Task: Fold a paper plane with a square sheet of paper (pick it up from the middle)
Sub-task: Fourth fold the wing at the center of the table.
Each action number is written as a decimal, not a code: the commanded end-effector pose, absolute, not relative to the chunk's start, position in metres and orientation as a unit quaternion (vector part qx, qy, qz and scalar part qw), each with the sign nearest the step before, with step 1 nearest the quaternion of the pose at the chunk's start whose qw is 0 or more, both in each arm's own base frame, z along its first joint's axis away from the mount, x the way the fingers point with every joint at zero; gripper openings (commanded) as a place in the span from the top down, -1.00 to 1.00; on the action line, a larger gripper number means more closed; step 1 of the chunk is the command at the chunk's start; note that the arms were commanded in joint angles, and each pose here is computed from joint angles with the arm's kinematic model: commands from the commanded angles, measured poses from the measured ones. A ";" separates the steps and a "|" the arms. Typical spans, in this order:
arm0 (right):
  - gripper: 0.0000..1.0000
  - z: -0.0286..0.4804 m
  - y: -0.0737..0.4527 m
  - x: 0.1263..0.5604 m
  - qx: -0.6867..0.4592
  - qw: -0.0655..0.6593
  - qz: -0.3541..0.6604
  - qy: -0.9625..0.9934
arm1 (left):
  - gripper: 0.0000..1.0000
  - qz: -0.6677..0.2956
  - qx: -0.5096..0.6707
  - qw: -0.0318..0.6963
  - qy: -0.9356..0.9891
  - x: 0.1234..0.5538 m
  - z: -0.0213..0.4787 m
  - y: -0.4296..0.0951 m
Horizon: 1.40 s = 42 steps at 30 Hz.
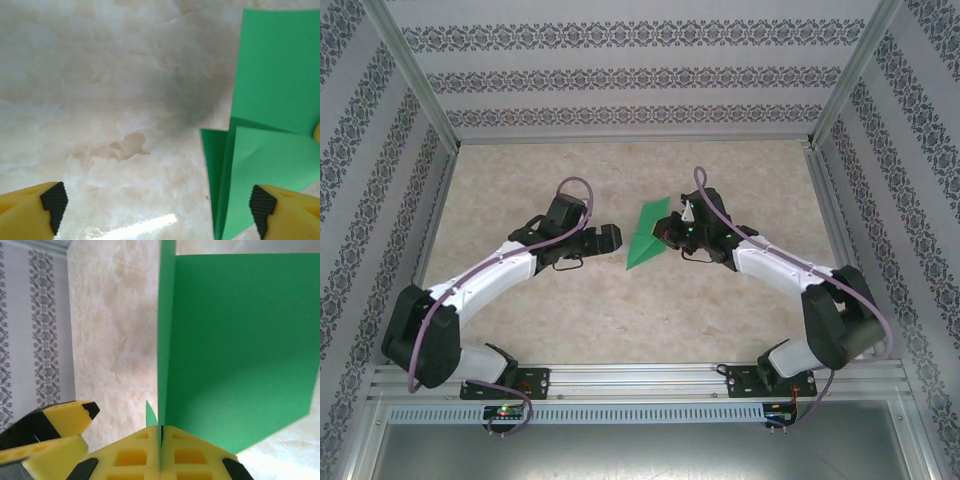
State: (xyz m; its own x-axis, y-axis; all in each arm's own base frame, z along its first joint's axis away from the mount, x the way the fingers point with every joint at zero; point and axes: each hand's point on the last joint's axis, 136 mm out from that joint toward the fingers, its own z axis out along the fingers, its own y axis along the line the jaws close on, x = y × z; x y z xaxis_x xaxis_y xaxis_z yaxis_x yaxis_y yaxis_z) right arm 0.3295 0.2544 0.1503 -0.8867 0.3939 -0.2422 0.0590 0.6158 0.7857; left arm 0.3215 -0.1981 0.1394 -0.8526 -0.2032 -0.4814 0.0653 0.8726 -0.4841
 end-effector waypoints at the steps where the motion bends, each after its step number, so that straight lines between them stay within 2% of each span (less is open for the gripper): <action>1: 0.94 0.155 0.240 0.329 0.152 0.223 0.373 0.888 | -1.00 -0.261 0.003 0.325 0.909 0.327 0.159 -0.198; 11: 0.92 0.116 0.238 0.321 0.257 0.179 0.334 0.889 | -1.00 -0.317 0.144 0.366 0.863 0.311 0.153 -0.244; 16: 0.92 0.088 0.234 0.320 0.306 0.149 0.322 0.883 | -0.98 -0.285 0.212 0.387 0.851 0.304 0.134 -0.267; 22: 0.87 0.064 0.229 0.310 0.339 0.110 0.301 0.884 | -0.91 -0.245 0.264 0.377 0.853 0.308 0.106 -0.284; 27: 0.86 0.047 0.221 0.301 0.379 0.087 0.292 0.874 | -0.95 -0.240 0.317 0.373 0.838 0.303 0.093 -0.304; 37: 0.45 0.050 0.227 0.301 0.381 0.067 0.313 0.868 | -0.90 -0.229 0.370 0.402 0.806 0.297 0.071 -0.319; 42: 0.49 0.051 0.228 0.299 0.377 0.060 0.320 0.867 | -0.79 -0.236 0.385 0.400 0.797 0.292 0.069 -0.326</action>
State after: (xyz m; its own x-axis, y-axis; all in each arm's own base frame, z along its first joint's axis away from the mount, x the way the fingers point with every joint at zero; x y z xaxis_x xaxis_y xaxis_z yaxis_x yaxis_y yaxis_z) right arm 0.3007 0.2277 0.0535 -0.7103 0.6951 0.1111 0.6055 0.5230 0.5999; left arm 0.2929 -0.3130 0.0607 -0.4646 0.4214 -0.7788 0.7619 0.6384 -0.1091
